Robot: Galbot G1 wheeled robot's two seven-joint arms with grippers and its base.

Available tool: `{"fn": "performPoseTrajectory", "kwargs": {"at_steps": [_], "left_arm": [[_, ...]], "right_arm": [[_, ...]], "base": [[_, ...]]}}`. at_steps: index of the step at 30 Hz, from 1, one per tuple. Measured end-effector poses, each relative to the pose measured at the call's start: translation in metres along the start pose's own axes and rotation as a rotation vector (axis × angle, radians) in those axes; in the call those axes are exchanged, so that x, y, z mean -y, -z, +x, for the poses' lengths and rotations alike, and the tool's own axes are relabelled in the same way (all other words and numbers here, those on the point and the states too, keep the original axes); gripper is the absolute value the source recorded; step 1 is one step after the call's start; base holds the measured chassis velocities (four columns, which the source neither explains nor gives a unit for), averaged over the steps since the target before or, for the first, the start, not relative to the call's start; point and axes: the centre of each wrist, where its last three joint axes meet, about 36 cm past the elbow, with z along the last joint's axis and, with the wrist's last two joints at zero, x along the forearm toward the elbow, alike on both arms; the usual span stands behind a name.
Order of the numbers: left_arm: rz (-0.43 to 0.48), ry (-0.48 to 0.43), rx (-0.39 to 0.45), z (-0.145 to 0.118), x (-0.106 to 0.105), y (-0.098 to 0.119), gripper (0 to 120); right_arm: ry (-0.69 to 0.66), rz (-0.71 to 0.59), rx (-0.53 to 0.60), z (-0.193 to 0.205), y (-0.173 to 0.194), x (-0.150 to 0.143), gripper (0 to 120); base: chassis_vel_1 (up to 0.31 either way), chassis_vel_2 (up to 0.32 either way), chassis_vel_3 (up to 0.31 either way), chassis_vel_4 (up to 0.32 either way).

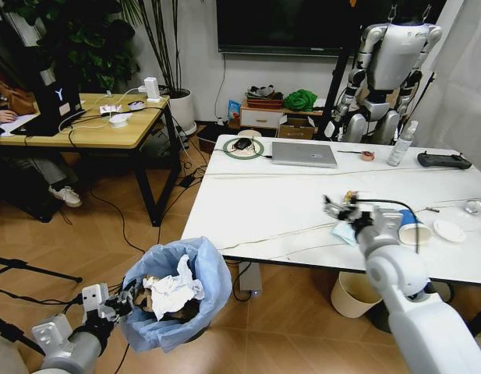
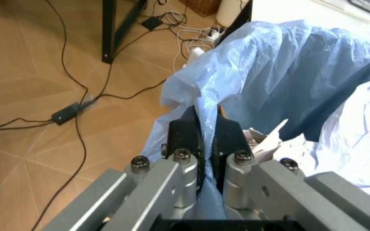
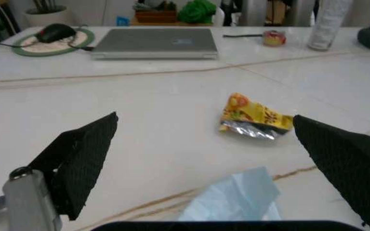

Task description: Pick up the trash bin and place the trash from the table into it.

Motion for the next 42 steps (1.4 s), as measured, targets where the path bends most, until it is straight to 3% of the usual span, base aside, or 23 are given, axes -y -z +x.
{"fn": "performPoseTrajectory", "kwargs": {"at_steps": [14, 42], "left_arm": [[0.0, -0.001, 0.008, 0.003, -0.001, 0.001, 0], [-0.007, 0.004, 0.005, 0.003, -0.005, 0.002, 0]], "right_arm": [[-0.015, -0.067, -0.104, -0.023, -0.04, 0.008, 99], [-0.021, -0.075, -0.117, -0.04, -0.056, 0.009, 2]], "base": [[0.0, 0.0, 0.0, 0.0], [0.0, 0.0, 0.0, 0.0]]}}
